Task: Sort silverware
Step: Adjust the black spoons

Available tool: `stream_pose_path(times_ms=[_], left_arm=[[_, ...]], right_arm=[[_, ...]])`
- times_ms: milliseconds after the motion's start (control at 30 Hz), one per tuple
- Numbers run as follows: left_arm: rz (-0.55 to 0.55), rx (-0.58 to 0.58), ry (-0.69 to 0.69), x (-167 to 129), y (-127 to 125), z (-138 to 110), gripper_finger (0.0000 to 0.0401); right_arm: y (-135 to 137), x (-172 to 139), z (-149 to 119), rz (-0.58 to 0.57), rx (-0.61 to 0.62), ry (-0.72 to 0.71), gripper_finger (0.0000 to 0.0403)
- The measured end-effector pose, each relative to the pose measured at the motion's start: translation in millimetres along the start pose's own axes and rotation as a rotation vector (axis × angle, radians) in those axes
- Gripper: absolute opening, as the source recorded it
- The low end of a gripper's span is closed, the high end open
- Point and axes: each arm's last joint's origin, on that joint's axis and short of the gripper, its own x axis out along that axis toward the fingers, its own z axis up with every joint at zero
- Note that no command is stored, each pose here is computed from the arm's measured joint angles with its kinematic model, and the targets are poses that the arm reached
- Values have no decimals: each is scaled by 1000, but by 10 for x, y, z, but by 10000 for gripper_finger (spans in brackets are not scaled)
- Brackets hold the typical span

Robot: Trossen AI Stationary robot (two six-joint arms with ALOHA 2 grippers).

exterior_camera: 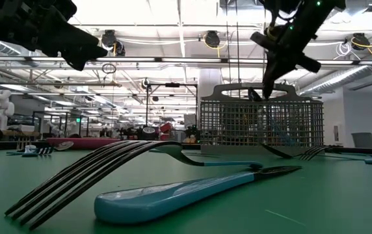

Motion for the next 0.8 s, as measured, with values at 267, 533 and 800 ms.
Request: stream_pose_path(times_ms=[267, 533, 800], left_arm=[[0, 0, 0, 0, 0, 0, 180], [0, 0, 0, 0, 0, 0, 180], [0, -1, -1, 0, 0, 1, 180]], right_arm=[[111, -615, 534, 53, 32, -53, 2], [-63, -995, 879, 103, 127, 20, 1], [-75, -739, 870, 91, 154, 226, 1]])
